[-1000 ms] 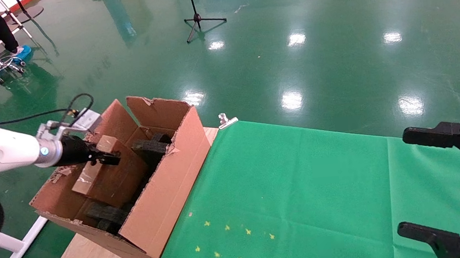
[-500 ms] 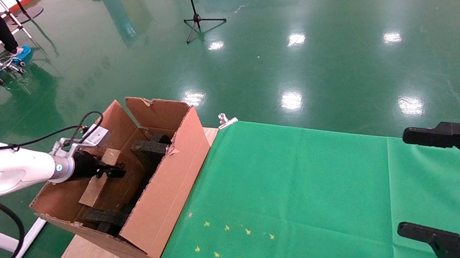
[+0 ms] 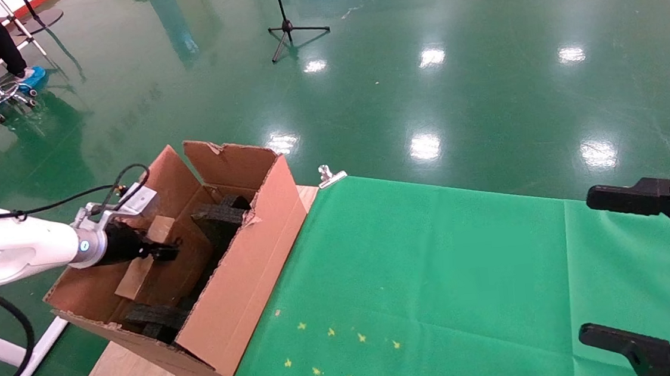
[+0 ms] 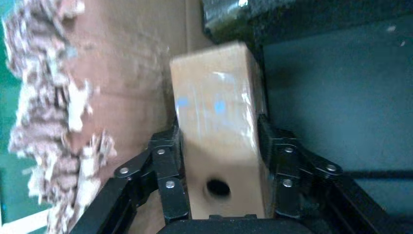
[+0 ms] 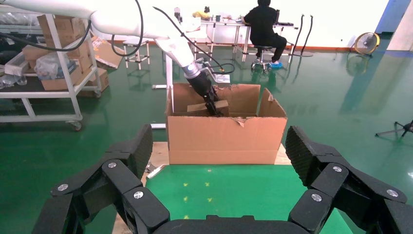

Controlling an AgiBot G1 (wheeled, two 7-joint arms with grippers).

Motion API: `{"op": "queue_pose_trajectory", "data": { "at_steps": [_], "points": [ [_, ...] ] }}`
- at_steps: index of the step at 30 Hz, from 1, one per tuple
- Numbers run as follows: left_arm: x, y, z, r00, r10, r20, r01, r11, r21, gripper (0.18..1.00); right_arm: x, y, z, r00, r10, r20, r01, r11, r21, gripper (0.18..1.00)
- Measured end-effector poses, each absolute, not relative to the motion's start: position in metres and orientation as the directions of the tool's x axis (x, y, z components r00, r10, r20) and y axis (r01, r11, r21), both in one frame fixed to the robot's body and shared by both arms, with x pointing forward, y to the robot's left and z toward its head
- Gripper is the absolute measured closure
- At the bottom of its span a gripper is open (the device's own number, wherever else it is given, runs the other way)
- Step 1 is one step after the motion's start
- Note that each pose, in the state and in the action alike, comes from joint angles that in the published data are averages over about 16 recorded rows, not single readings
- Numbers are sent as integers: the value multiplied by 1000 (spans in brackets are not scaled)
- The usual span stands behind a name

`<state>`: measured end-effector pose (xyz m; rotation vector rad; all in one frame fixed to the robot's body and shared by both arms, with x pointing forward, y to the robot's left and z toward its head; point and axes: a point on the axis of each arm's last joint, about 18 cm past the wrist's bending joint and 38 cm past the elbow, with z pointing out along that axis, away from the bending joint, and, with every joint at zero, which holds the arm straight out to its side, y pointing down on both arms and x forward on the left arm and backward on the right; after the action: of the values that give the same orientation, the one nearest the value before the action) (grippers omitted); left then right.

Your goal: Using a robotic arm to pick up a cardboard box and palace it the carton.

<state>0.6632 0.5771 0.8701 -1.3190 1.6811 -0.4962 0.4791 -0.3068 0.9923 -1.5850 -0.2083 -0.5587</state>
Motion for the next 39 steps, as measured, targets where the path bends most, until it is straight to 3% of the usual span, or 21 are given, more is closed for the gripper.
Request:
{"op": "queue_pose_trajectory", "data": {
  "at_steps": [13, 27, 39],
  "points": [
    [664, 576, 883, -21, -915, -404, -522, 354, -776, 521, 479, -307, 992, 861, -198, 469, 457, -105, -883, 178],
    [649, 555, 983, -144, -919, -366, -249, 392, -885, 265, 479, -307, 992, 861, -198, 469, 457, -105, -883, 178],
    [632, 535, 1013, -242, -900, -363, -150, 405, -902, 189, 479, -307, 992, 861, -199, 468, 457, -105, -883, 178]
  ]
}}
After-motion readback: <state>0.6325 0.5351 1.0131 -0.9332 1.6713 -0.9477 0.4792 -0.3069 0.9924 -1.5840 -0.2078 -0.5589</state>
